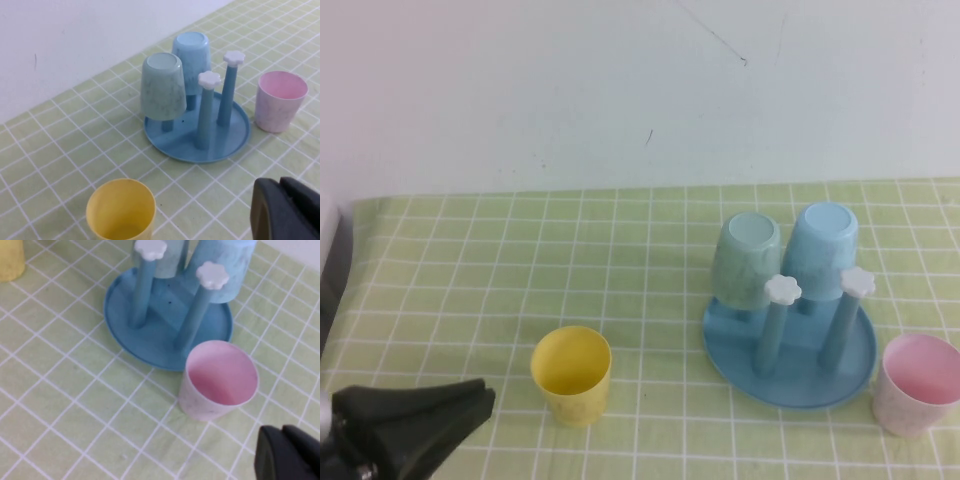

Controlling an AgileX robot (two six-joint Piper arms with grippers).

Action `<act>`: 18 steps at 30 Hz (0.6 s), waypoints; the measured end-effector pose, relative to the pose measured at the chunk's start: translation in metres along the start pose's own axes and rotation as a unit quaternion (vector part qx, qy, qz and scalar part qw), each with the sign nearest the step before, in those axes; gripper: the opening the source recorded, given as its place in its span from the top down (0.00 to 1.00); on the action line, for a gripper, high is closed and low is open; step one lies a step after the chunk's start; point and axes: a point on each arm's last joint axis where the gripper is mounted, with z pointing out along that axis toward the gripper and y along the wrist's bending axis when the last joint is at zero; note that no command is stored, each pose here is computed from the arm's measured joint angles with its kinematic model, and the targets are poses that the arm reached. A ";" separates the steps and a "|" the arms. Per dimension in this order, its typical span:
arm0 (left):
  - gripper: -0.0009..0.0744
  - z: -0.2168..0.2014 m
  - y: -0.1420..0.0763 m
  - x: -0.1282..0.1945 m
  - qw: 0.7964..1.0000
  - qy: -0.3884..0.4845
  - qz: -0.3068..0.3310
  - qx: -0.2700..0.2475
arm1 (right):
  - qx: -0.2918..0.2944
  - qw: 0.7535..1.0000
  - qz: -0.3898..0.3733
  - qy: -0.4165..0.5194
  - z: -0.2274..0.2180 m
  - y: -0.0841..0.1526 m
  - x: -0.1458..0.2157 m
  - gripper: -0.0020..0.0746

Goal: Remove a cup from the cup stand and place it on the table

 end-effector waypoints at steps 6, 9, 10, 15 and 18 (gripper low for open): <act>0.99 -0.002 0.001 0.021 1.000 -0.025 0.006 -0.002 | -0.018 0.998 0.022 -0.054 0.013 0.014 0.038 0.98; 0.99 -0.003 0.001 0.020 0.999 -0.033 0.005 -0.001 | -0.020 0.998 0.024 -0.060 0.018 0.018 0.054 0.98; 0.99 -0.003 0.001 0.020 0.999 -0.033 0.005 -0.001 | -0.024 0.998 0.027 -0.059 0.020 0.020 0.058 0.98; 0.99 -0.003 0.001 0.020 0.999 -0.033 0.005 -0.001 | -0.036 0.997 0.041 -0.061 0.022 0.023 0.063 0.98; 0.99 -0.003 0.001 0.020 0.999 -0.033 0.005 -0.001 | -0.046 0.996 0.049 -0.057 0.022 0.025 0.064 0.98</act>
